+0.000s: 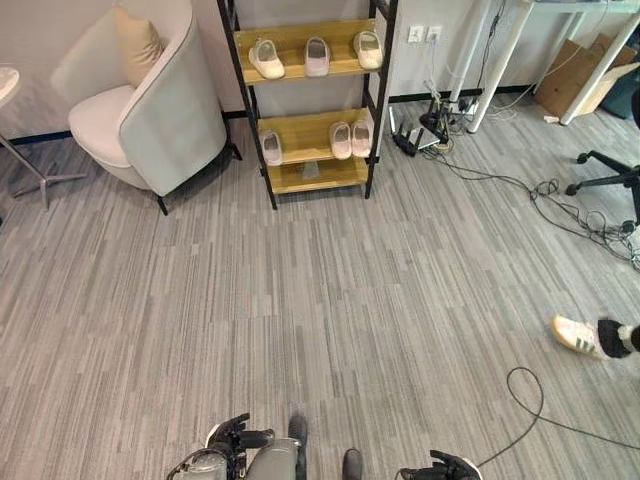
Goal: Arrange the slippers neatly on the shoe rack.
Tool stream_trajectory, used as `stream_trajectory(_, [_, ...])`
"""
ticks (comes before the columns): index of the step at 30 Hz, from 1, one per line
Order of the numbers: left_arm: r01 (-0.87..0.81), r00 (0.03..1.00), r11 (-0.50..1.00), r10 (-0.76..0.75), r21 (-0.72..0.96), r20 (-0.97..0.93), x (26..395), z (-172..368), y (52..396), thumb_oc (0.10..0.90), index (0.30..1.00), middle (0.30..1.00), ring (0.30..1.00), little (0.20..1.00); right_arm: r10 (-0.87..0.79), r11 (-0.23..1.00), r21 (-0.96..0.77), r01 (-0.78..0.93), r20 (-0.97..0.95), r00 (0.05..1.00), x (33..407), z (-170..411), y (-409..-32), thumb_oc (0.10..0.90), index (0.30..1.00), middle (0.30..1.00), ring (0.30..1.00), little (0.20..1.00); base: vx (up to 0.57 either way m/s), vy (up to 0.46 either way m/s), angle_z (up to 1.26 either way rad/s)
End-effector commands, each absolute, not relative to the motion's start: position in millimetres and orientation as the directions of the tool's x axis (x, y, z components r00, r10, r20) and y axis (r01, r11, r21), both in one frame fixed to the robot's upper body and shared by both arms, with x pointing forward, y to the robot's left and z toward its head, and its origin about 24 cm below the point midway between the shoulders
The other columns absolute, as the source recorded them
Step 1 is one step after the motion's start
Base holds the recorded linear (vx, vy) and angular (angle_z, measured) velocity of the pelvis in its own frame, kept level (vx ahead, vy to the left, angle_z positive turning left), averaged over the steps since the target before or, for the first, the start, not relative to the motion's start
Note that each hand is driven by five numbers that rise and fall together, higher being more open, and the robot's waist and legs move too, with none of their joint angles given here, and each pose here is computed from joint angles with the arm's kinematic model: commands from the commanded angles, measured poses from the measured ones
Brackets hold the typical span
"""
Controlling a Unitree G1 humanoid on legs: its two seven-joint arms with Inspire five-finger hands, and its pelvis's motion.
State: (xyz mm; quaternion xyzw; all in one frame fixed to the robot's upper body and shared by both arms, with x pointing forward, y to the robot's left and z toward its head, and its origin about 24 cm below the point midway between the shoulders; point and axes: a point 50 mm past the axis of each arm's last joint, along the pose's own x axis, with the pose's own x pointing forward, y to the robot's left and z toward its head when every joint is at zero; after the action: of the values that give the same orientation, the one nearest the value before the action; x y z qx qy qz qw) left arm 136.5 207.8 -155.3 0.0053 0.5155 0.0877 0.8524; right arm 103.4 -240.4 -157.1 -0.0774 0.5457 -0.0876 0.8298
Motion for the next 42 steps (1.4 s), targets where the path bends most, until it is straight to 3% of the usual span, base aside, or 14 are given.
stream_trajectory(1, [-0.053, 0.287, 0.988, 0.153, 0.144, -0.946, 81, -170, 208, 0.8, 0.9, 0.9, 0.9, 0.9, -0.227, 0.973, -0.225, 0.056, -0.876, 0.425, 106, -154, -245, 0.8, 0.9, 0.9, 0.9, 0.9, 0.32, 0.092, -0.37])
stream_trajectory(3, [-0.092, 0.213, 0.985, 0.161, 0.144, -0.964, 58, -173, 215, 0.8, 0.9, 0.9, 0.9, 0.9, -0.208, 0.977, -0.211, 0.038, -0.889, 0.408, 101, -156, -241, 0.8, 0.9, 0.9, 0.9, 0.9, 0.48, 0.151, -0.79])
stream_trajectory(7, [-0.127, 0.203, 0.973, 0.213, 0.19, -0.956, 52, -170, 234, 0.8, 0.9, 0.9, 0.9, 0.9, -0.165, 0.984, -0.175, 0.01, -0.903, 0.396, 97, -160, -231, 0.8, 0.9, 0.9, 0.9, 0.9, 0.44, 0.156, -0.53])
stream_trajectory(14, [-0.108, 0.43, 0.971, 0.24, 0.215, -0.87, 123, -153, 236, 0.8, 0.9, 0.9, 0.9, 0.9, -0.143, 0.986, -0.164, -0.001, -0.862, 0.486, 125, -153, -221, 0.8, 0.9, 0.9, 0.9, 0.9, 0.4, 0.213, 0.19])
stream_trajectory(18, [-0.044, 0.468, 0.977, 0.205, 0.21, -0.859, 135, -152, 222, 0.8, 0.9, 0.9, 0.9, 0.9, -0.143, 0.989, -0.143, 0.041, -0.834, 0.533, 130, -151, -214, 0.8, 0.9, 0.9, 0.9, 0.9, 0.57, 0.033, 0.38])
stream_trajectory(19, [-0.053, 0.475, 0.976, 0.21, 0.211, -0.855, 136, -152, 223, 0.8, 0.9, 0.9, 0.9, 0.9, -0.116, 0.993, -0.083, 0.088, -0.856, 0.503, 111, -154, -222, 0.8, 0.9, 0.9, 0.9, 0.9, 0.51, -0.05, 0.39])
stream_trajectory(22, [-0.019, 0.471, 0.979, 0.189, 0.204, -0.862, 136, -153, 217, 0.8, 0.9, 0.9, 0.9, 0.9, -0.119, 0.993, -0.087, 0.085, -0.825, 0.552, 128, -149, -215, 0.8, 0.9, 0.9, 0.9, 0.9, 0.39, -0.096, 0.84])
stream_trajectory(25, [-0.015, 0.443, 0.976, 0.199, 0.215, -0.874, 128, -155, 224, 0.8, 0.9, 0.9, 0.9, 0.9, -0.151, 0.988, -0.123, 0.088, -0.831, 0.535, 114, -146, -240, 0.8, 0.9, 0.9, 0.9, 0.9, 0.44, -0.167, 0.54])
stream_trajectory(28, [-0.004, 0.31, 0.975, 0.214, 0.224, -0.926, 84, -165, 231, 0.8, 0.9, 0.9, 0.9, 0.9, -0.208, 0.975, -0.157, 0.157, -0.891, 0.403, 73, -154, -261, 0.8, 0.9, 0.9, 0.9, 0.9, 0.53, -0.28, 0.32])
stream_trajectory(31, [-0.032, 0.242, 0.973, 0.229, 0.228, -0.943, 59, -168, 235, 0.8, 0.9, 0.9, 0.9, 0.9, -0.216, 0.973, -0.164, 0.163, -0.897, 0.386, 70, -154, -264, 0.8, 0.9, 0.9, 0.9, 0.9, 0.36, -0.214, 0.74])
stream_trajectory(38, [-0.11, 0.314, 0.968, 0.25, 0.227, -0.916, 82, -164, 236, 0.8, 0.9, 0.9, 0.9, 0.9, -0.238, 0.971, -0.206, 0.12, -0.869, 0.434, 92, -148, -270, 0.8, 0.9, 0.9, 0.9, 0.9, 0.22, -0.275, -0.07])
stream_trajectory(42, [-0.092, 0.302, 0.974, 0.225, 0.207, -0.926, 76, -168, 225, 0.8, 0.9, 0.9, 0.9, 0.9, -0.224, 0.974, -0.22, 0.059, -0.873, 0.432, 89, -149, -266, 0.8, 0.9, 0.9, 0.9, 0.9, 0.49, 0.017, -0.05])
